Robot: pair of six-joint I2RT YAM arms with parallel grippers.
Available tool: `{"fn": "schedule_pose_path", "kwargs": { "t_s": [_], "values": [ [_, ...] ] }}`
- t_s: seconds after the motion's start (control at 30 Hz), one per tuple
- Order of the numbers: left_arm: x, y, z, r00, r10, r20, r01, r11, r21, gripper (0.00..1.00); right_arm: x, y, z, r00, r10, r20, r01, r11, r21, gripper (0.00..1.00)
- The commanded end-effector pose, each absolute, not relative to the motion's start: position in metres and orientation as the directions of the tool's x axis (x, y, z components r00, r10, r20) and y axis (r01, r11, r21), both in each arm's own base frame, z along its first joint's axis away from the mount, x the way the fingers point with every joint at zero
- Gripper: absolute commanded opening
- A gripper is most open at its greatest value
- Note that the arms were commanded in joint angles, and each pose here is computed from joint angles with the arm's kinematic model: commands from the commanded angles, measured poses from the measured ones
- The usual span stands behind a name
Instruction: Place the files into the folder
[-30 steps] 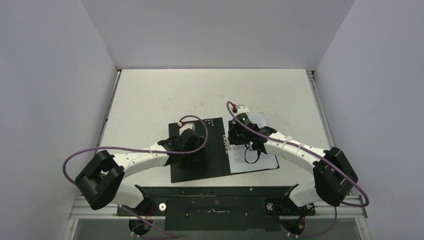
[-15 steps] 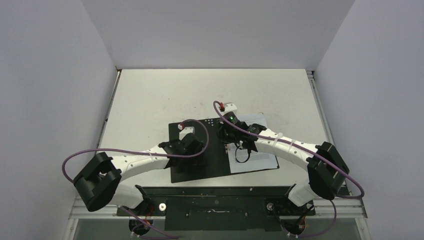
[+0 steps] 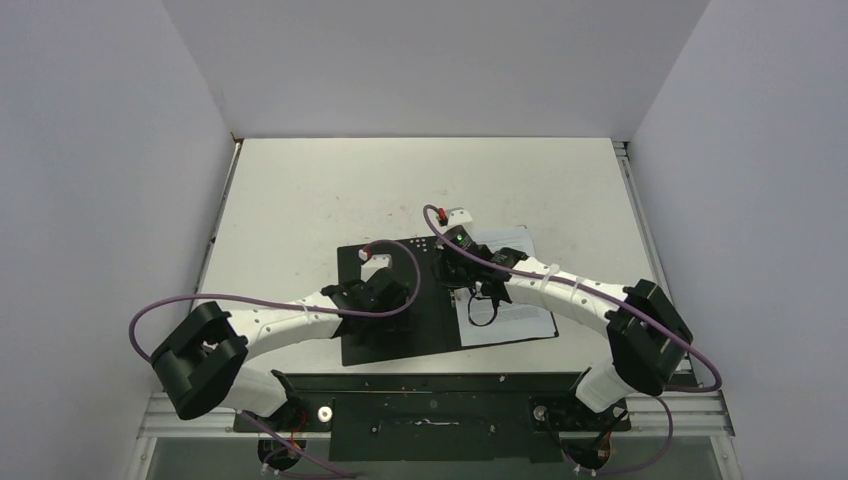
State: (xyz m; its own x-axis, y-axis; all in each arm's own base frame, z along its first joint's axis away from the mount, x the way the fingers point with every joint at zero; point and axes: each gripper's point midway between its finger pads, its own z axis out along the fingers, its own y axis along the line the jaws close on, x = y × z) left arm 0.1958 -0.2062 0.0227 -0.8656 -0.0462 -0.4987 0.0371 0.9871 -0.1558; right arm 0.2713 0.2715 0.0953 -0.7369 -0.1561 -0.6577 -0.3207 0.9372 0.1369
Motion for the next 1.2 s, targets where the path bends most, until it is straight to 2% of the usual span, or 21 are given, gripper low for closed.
{"fn": "schedule_pose_path", "kwargs": {
  "t_s": [0.0, 0.7, 1.17],
  "values": [
    [0.193, -0.216, 0.014, -0.881, -0.053, -0.47, 0.037, 0.983, -0.179, 0.97, 0.272, 0.269, 0.089, -0.725, -0.182, -0.664, -0.324, 0.941, 0.096, 0.2],
    [0.191, -0.214, 0.008, -0.885, -0.072, -0.461, 0.012, 0.984, -0.177, 0.96, 0.25, 0.256, 0.06, -0.749, -0.263, -0.608, -0.352, 0.936, 0.028, 0.11],
    [0.189, -0.215, 0.006, -0.889, -0.097, -0.448, -0.008, 0.98, -0.196, 0.97, 0.223, 0.222, 0.026, -0.791, -0.343, -0.506, -0.348, 0.933, -0.087, 0.05]
  ]
}}
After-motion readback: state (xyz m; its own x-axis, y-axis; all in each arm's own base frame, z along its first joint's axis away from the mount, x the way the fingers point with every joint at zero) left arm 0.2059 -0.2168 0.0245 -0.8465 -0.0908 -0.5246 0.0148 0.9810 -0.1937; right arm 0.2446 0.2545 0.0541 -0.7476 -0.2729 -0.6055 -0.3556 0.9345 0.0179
